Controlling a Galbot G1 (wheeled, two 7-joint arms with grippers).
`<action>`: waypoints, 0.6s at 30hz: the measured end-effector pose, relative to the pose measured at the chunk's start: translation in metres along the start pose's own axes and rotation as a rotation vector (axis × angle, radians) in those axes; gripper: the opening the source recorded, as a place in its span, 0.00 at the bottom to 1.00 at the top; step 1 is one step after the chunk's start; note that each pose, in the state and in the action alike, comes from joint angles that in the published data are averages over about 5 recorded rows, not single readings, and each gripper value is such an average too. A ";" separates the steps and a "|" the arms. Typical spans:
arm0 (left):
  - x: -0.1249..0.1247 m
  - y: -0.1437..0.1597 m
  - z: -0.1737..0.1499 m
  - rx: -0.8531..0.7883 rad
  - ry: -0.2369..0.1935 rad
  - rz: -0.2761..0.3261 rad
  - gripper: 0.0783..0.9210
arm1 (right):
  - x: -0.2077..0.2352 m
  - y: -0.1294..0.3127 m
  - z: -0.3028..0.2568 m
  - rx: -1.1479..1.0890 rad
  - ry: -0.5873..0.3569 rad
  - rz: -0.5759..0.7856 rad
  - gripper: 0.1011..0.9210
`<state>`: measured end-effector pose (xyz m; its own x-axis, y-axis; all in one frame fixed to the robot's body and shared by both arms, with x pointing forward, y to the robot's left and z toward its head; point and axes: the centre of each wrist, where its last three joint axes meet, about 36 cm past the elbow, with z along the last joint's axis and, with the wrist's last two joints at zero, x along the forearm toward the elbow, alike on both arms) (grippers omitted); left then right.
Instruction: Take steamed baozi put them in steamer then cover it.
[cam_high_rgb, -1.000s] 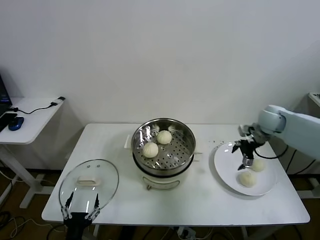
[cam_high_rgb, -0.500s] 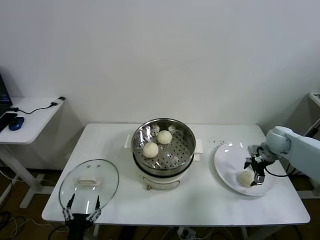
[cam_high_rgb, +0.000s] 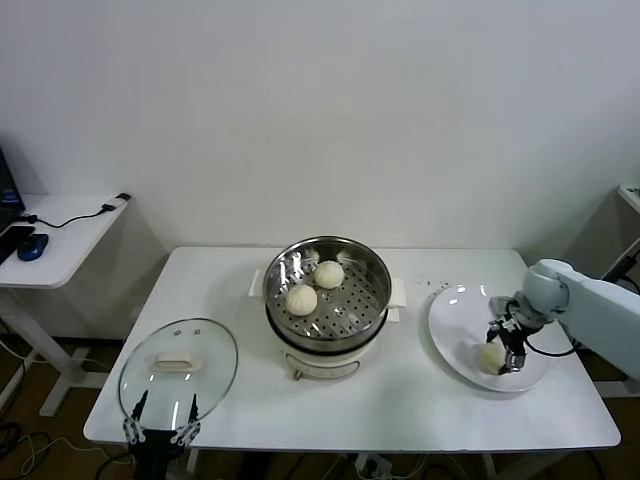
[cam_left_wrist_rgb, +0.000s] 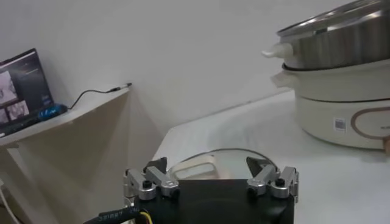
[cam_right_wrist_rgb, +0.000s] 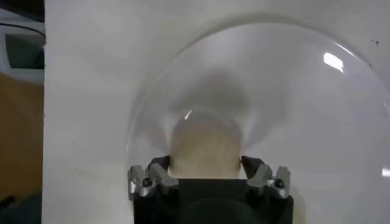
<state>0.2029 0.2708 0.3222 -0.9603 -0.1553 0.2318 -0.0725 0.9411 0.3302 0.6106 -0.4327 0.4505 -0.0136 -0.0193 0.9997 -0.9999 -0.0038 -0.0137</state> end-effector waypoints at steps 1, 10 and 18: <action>0.000 0.000 0.000 0.000 0.000 0.000 0.88 | 0.000 -0.001 0.000 0.001 0.000 -0.001 0.69; -0.001 -0.001 0.000 0.002 0.000 0.000 0.88 | 0.005 -0.008 -0.006 0.017 -0.010 -0.006 0.58; 0.001 0.001 0.001 0.001 -0.001 0.000 0.88 | 0.031 -0.025 -0.024 0.095 -0.028 0.007 0.56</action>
<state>0.2015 0.2717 0.3223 -0.9606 -0.1547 0.2309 -0.0726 0.9415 0.3291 0.6347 -0.4094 0.4822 -0.0190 -0.0476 0.9987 -0.9948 -0.0987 -0.0236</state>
